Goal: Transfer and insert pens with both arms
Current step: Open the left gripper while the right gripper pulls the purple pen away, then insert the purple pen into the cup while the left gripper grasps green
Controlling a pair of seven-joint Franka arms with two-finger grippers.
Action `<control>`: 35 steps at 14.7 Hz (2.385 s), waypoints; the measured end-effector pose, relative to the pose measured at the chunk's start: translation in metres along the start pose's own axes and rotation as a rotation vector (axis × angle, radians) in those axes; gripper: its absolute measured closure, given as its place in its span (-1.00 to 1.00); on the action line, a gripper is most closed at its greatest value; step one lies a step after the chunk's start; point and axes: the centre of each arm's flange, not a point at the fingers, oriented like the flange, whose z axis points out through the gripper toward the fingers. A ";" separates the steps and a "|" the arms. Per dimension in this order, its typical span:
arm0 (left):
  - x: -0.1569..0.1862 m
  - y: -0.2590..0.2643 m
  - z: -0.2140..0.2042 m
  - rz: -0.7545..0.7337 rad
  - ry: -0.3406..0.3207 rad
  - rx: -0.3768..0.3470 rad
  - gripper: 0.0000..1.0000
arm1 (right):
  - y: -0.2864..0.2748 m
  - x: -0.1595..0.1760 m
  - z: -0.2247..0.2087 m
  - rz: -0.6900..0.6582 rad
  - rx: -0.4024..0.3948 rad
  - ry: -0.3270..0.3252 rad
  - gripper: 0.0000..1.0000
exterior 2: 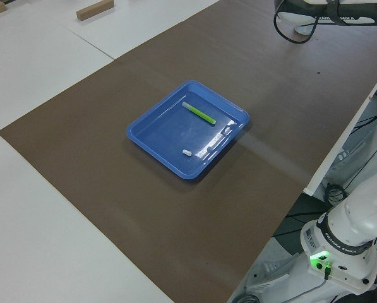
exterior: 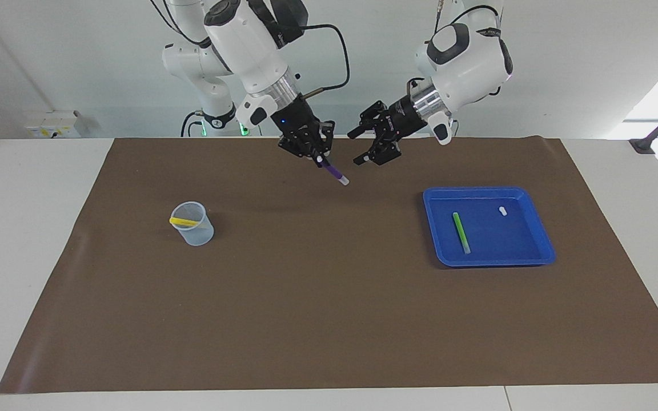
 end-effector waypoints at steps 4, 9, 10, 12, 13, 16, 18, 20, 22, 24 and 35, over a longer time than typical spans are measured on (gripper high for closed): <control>0.042 0.001 -0.010 0.204 0.135 0.028 -1.00 | 0.063 0.029 -0.001 -0.147 -0.187 0.032 0.65; 0.117 0.020 -0.068 0.539 0.286 0.117 -1.00 | 0.151 0.058 -0.027 -0.297 -0.393 0.004 0.65; 0.132 0.024 -0.081 0.604 0.320 0.133 -1.00 | 0.164 0.060 -0.035 -0.309 -0.414 -0.007 0.65; 0.164 0.029 -0.095 0.733 0.391 0.185 -1.00 | 0.192 0.062 -0.050 -0.324 -0.429 -0.019 0.65; 0.181 0.031 -0.099 0.799 0.410 0.220 -1.00 | 0.207 0.063 -0.054 -0.326 -0.432 -0.027 0.65; 0.221 0.042 -0.099 1.030 0.465 0.338 -1.00 | 0.246 0.060 -0.050 -0.318 -0.431 -0.020 0.65; 0.237 0.054 -0.093 1.155 0.531 0.380 -1.00 | 0.257 0.053 -0.035 -0.321 -0.428 0.002 0.65; 0.250 0.065 -0.080 1.272 0.564 0.415 -1.00 | 0.268 0.046 -0.021 -0.318 -0.427 0.004 0.65; 0.264 0.076 -0.064 1.363 0.611 0.461 -1.00 | 0.278 0.042 -0.009 -0.311 -0.427 0.001 0.65; 0.278 0.087 -0.043 1.428 0.657 0.503 -1.00 | 0.286 0.037 0.003 -0.308 -0.426 -0.001 0.65; 0.303 0.098 -0.001 1.549 0.681 0.597 -0.67 | 0.293 0.041 0.020 -0.261 -0.422 0.029 -0.54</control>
